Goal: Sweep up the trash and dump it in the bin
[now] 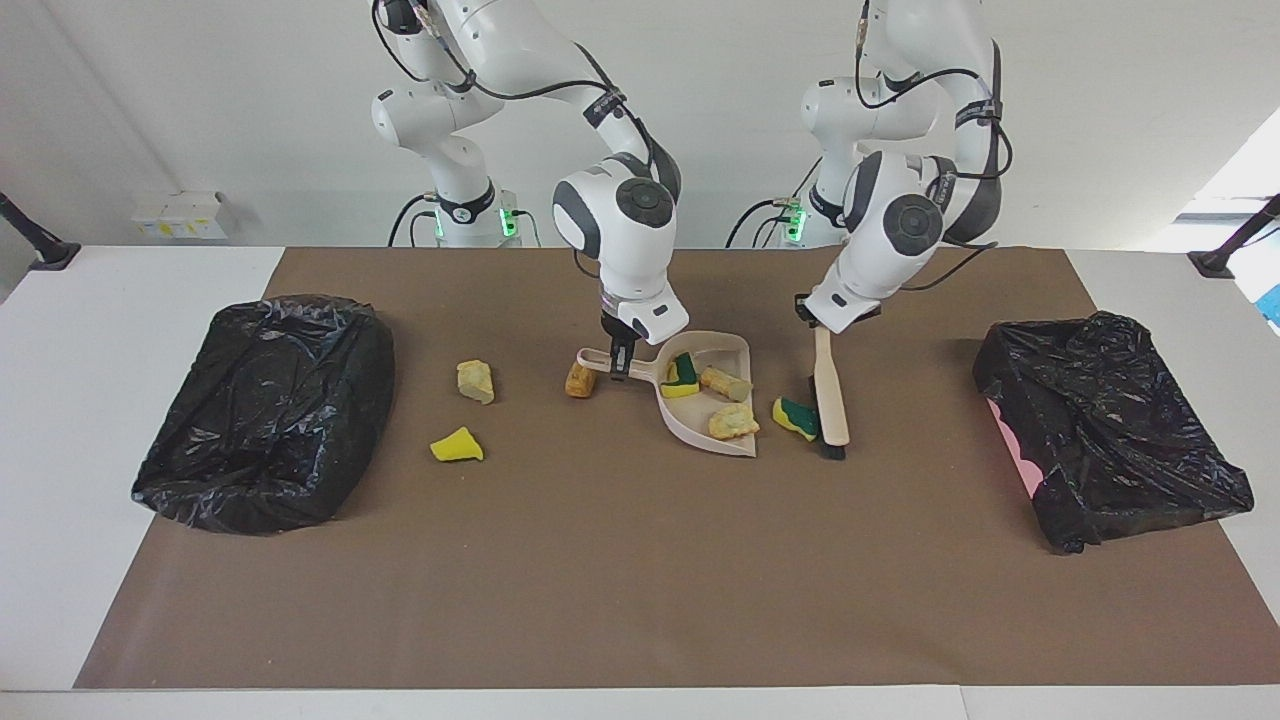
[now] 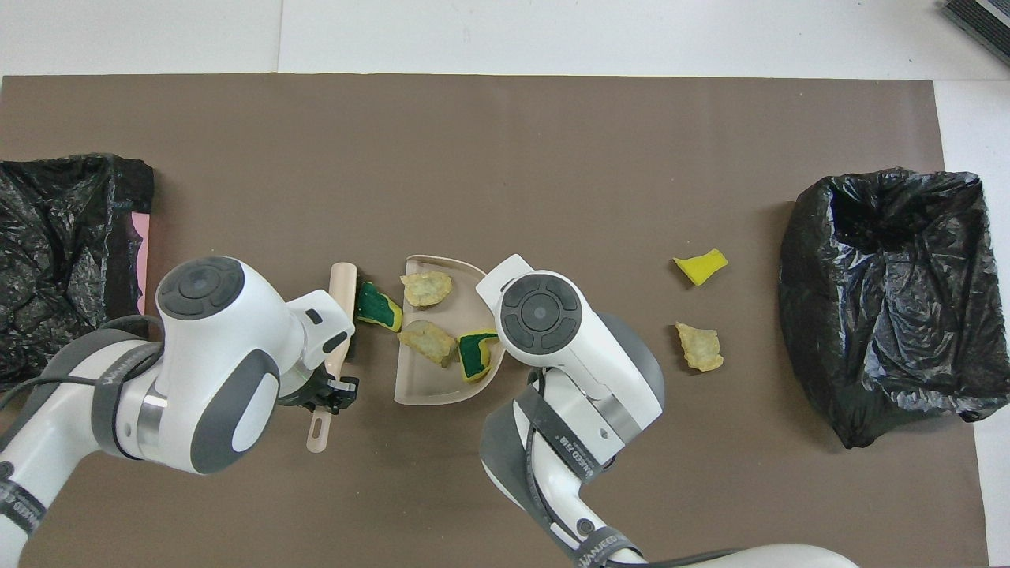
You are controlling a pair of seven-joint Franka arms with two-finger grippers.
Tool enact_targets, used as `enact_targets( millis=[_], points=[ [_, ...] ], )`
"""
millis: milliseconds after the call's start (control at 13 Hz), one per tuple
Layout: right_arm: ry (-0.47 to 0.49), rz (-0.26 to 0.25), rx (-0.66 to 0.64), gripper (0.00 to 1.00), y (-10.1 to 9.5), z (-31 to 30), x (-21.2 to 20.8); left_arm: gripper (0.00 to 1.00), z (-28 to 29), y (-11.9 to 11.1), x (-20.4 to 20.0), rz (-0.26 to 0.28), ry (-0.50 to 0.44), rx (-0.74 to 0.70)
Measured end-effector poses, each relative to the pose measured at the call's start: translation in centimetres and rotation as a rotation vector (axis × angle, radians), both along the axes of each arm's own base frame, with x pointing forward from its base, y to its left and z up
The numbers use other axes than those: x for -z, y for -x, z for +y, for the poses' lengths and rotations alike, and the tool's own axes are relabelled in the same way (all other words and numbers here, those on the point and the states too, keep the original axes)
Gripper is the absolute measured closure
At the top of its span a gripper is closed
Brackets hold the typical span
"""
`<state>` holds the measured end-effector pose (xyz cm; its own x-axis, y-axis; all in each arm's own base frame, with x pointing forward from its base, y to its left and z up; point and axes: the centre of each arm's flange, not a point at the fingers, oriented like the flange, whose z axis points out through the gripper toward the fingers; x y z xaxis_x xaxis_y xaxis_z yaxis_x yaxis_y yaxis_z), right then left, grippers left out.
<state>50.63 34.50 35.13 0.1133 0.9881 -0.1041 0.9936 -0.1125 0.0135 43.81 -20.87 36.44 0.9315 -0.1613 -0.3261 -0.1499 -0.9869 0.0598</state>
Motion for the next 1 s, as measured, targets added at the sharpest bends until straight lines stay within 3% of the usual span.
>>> enact_targets(
  millis=[385,616,1002],
  points=[
    [0.002,0.002,0.003,0.67,0.0,-0.1,0.1,0.73,-6.3,3.7,-0.9,0.024,0.077,0.063],
    [0.002,0.002,0.008,0.67,-0.2,-0.3,0.1,0.73,-6.3,3.2,-2.9,0.041,0.088,0.022],
    [0.005,0.009,0.019,0.67,-2.7,-5.0,-2.3,0.73,-4.7,2.5,-6.8,-0.005,0.058,-0.116]
  ],
)
